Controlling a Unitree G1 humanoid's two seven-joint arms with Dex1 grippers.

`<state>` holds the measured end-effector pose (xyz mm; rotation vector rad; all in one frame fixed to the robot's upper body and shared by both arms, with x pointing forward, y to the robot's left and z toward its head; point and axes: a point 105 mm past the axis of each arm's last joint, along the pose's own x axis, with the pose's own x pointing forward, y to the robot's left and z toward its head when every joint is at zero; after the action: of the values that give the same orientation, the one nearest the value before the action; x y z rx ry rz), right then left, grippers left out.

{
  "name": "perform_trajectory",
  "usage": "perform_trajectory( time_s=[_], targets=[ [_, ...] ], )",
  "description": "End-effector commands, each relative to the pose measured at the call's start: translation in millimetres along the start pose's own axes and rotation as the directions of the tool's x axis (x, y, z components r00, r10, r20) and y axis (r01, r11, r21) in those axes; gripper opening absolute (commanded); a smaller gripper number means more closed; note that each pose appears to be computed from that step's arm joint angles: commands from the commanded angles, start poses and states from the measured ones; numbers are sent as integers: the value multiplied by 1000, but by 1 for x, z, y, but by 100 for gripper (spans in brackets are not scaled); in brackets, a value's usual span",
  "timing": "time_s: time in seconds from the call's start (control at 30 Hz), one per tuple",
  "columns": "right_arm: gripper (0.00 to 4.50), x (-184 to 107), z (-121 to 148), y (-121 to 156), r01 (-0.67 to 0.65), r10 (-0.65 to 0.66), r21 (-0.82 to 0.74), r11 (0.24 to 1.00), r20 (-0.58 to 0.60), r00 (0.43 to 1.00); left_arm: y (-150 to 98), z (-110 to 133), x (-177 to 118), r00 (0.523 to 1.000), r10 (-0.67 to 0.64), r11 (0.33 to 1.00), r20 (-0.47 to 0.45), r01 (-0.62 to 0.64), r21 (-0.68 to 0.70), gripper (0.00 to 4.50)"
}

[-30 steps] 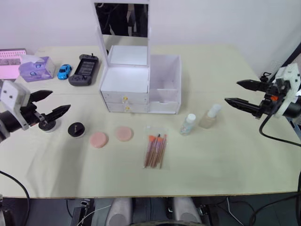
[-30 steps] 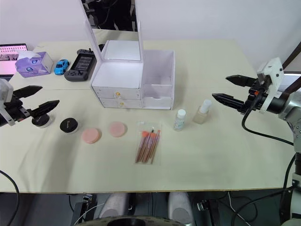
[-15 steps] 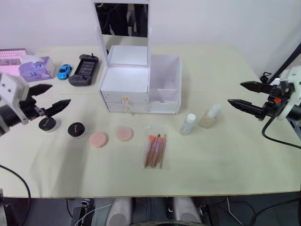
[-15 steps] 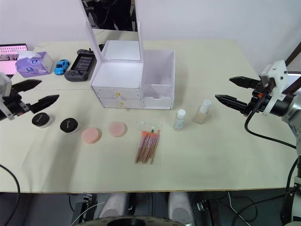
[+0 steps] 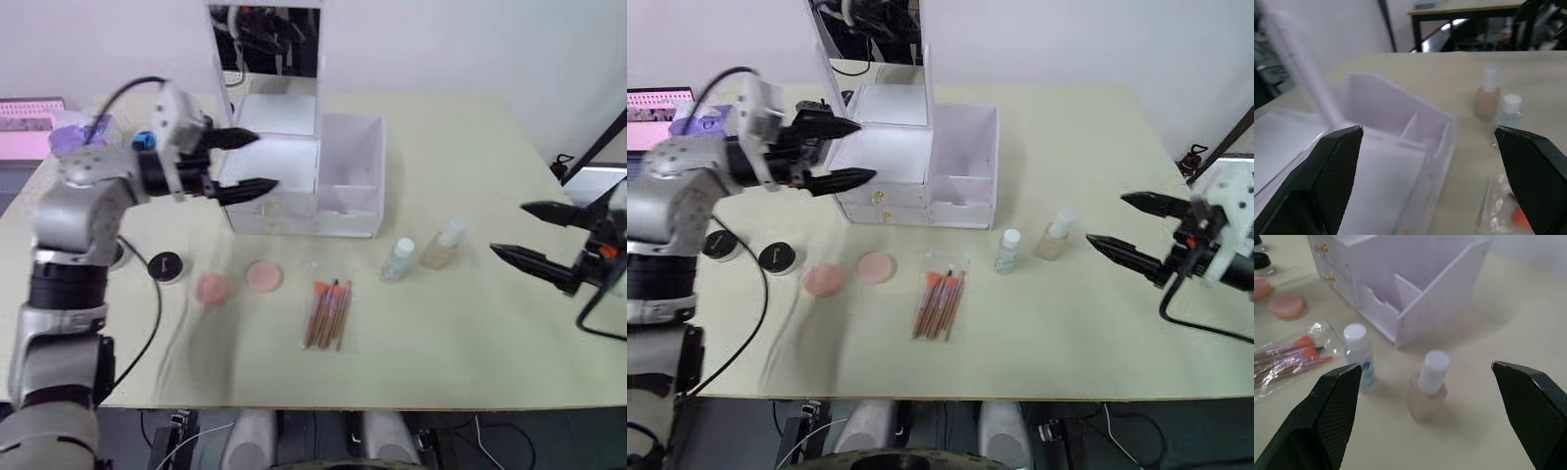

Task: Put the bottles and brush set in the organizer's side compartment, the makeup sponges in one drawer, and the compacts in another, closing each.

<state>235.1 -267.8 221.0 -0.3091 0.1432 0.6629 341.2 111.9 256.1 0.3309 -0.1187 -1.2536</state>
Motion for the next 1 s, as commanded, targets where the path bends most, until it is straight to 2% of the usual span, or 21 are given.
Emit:
perform_trajectory(
  time_s=[0.03,0.1,0.17,0.37,0.53,0.67,0.8,1.0],
  targets=[
    [448,-16,7,14,65,-65,-29,997,11,998,-18,16,27,985,-172,985,29,172,9,450],
    [448,-23,2,23,99,-99,-8,995,-1,995,-30,23,38,960,-278,961,42,278,4,450],
    [448,-27,-4,31,127,-127,10,992,-16,992,-35,29,43,942,-332,943,45,332,8,450],
    [448,-20,-15,35,188,-188,76,979,-7,982,-39,32,42,932,-362,931,3,361,60,450],
    [448,5,-18,28,174,-177,104,979,19,984,-42,30,33,947,-321,944,-11,321,69,450],
    [448,28,-30,12,186,-186,86,979,-6,983,-35,33,29,978,-210,976,23,208,58,450],
    [448,43,-26,6,162,-169,125,979,54,984,-39,35,25,984,-169,985,52,167,36,450],
    [448,65,-21,5,111,-123,125,986,92,988,-45,26,25,990,-140,990,25,139,22,450]
  ],
)
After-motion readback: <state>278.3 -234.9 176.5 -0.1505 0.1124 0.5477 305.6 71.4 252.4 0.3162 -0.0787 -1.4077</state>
